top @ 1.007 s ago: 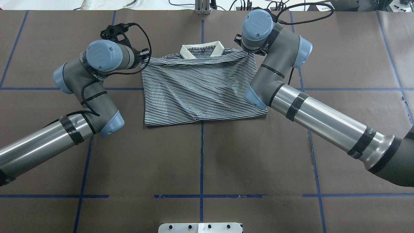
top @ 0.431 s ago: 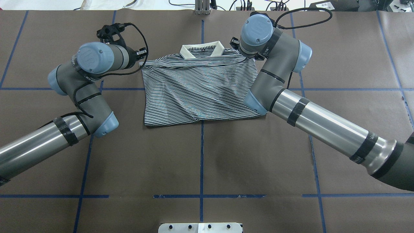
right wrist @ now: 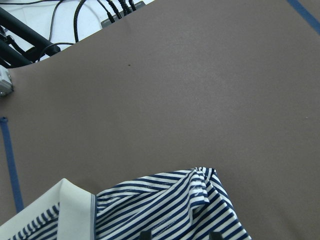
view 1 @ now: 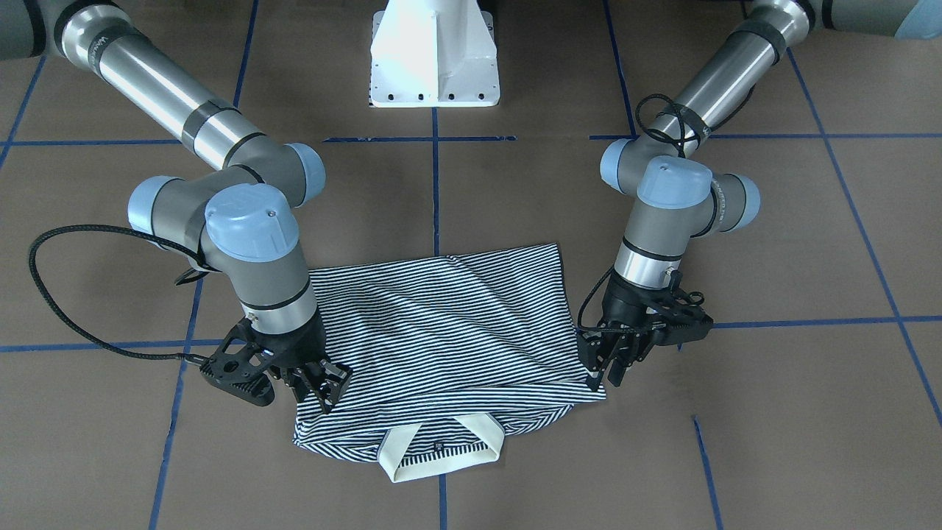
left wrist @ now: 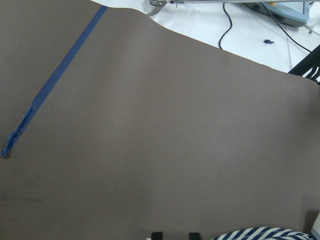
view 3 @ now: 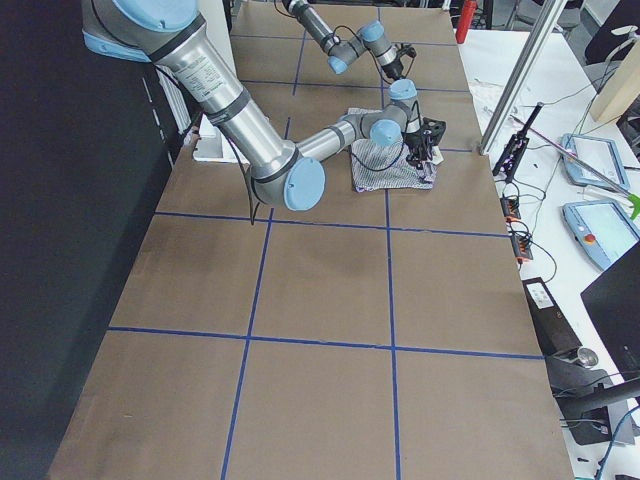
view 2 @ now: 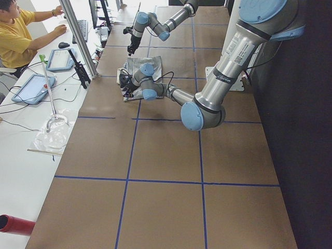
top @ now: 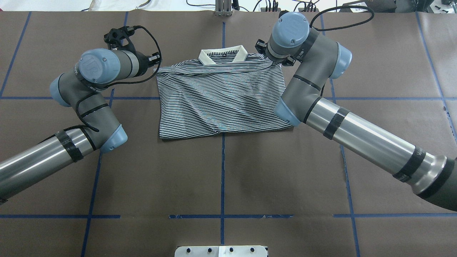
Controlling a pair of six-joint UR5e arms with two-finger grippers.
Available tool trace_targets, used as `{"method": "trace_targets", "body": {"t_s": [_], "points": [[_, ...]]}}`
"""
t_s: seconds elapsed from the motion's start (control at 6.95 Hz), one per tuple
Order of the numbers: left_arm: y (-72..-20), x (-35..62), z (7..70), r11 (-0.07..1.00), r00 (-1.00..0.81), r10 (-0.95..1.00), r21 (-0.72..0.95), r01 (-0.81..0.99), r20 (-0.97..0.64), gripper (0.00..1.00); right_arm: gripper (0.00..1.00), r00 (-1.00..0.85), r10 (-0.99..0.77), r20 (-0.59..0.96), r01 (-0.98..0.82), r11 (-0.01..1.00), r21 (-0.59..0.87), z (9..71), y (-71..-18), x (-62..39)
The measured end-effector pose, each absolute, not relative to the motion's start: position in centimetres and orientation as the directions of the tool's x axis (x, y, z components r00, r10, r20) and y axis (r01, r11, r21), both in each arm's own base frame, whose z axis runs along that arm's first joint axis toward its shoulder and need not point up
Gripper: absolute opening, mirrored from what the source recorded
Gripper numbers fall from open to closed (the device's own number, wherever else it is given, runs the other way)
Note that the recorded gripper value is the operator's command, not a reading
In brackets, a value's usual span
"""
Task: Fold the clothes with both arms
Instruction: 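Release the hem near the collar and raise both grippers, then move the right gripper to the folded shirt's side edge and grasp it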
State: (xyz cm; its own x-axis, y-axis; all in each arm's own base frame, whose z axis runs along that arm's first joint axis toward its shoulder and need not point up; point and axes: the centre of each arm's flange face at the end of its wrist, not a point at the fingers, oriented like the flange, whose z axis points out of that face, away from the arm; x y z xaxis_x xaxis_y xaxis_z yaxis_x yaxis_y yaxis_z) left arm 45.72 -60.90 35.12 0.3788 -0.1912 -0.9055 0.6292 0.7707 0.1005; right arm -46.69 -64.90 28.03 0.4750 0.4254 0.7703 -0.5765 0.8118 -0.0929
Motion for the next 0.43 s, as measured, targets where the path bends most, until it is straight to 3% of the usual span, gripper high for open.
{"method": "trace_targets", "body": {"t_s": [0.43], "points": [[-59.4,44.4,34.0,0.774,0.323,-0.194,0.057,0.630,-0.926,0.50,0.67,0.432,0.431,0.792,-0.539,0.828,-0.156,31.4,-57.4,-43.6]]}}
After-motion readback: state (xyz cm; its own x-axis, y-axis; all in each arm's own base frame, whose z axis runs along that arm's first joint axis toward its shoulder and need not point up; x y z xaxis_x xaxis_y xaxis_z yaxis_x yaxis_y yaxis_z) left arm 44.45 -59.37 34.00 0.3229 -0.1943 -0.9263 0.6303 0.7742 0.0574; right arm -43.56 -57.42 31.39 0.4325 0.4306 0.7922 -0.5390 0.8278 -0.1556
